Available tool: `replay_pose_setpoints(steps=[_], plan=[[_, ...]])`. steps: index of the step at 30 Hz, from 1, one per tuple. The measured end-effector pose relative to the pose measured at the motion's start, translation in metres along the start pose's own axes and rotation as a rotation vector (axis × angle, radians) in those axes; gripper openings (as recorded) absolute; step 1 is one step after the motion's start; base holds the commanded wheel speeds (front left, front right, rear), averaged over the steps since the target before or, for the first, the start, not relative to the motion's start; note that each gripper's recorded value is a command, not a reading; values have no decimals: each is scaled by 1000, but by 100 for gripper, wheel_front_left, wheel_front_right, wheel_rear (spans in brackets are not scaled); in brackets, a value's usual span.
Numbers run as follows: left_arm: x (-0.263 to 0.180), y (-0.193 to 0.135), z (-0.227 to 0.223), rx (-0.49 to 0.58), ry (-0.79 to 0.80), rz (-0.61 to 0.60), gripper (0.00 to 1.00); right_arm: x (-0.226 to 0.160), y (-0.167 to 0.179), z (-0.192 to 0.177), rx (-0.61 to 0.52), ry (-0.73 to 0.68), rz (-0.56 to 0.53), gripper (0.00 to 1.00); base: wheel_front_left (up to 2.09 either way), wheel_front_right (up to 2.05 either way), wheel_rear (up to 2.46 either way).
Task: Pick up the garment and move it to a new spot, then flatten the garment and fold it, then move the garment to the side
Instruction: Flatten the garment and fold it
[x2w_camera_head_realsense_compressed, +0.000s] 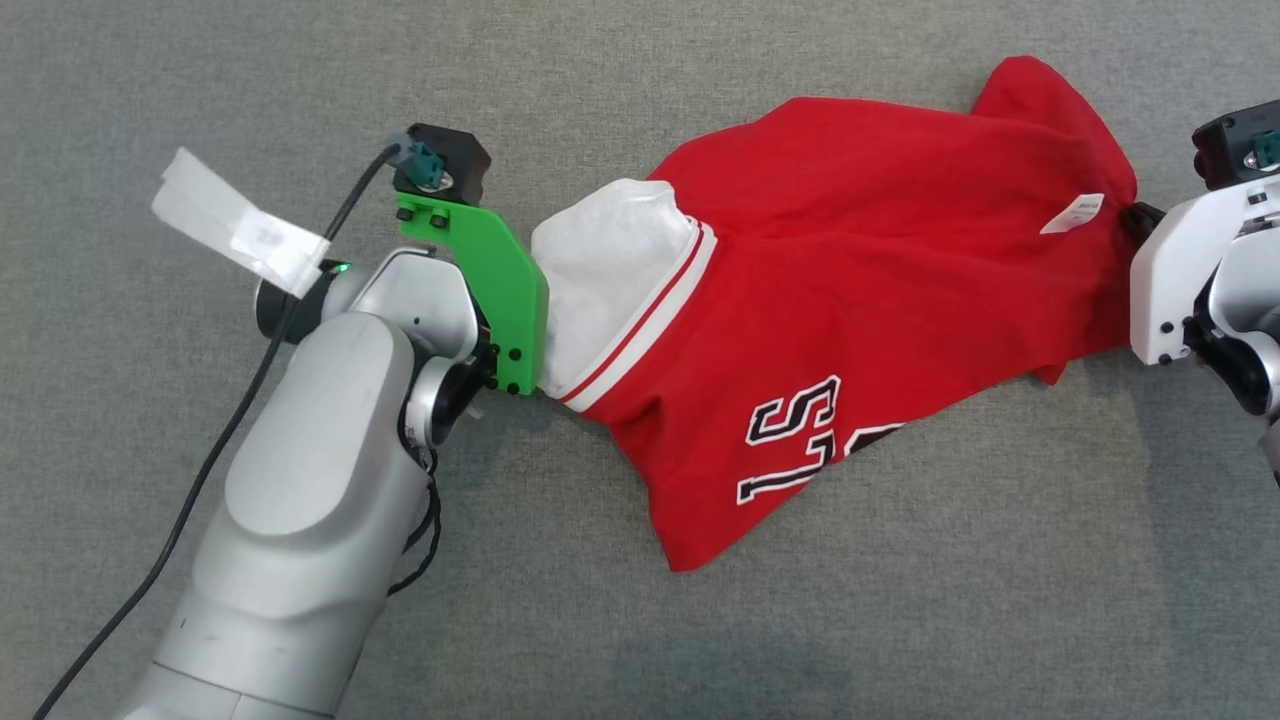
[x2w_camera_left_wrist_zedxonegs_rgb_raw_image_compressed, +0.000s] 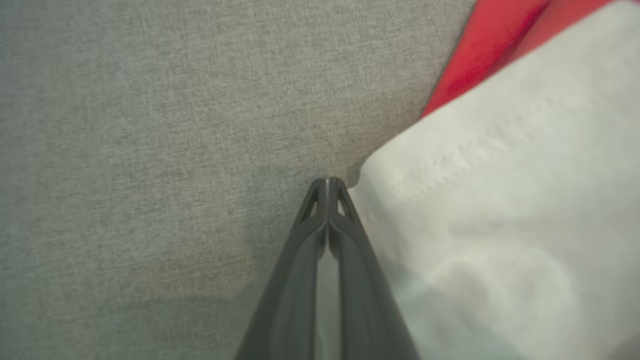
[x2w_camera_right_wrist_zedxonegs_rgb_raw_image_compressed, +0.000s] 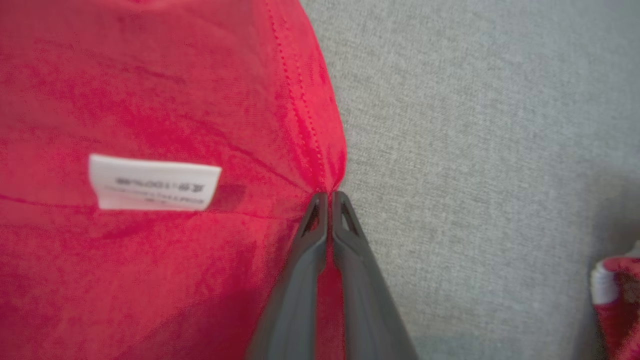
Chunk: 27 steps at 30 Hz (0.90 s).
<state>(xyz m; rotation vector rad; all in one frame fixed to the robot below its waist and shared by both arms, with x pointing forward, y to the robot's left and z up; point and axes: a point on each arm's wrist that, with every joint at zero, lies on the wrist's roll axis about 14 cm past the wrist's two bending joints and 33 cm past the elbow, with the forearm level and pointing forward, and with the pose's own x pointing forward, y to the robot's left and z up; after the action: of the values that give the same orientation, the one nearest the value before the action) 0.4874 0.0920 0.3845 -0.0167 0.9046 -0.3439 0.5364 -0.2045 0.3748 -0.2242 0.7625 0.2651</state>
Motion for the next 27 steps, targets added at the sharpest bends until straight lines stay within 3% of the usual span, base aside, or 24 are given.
replay_pose_setpoints(steps=[10,21,27], plan=[[-27,18,67,-101,-268,47,0,-23,9,61,224,-234,63,0,0,0,0],[-84,32,174,-316,-673,-65,0,-58,6,127,311,-407,115,0,0,0,0],[-117,62,238,-293,-910,-50,0,-57,12,172,319,-475,173,0,0,0,0]])
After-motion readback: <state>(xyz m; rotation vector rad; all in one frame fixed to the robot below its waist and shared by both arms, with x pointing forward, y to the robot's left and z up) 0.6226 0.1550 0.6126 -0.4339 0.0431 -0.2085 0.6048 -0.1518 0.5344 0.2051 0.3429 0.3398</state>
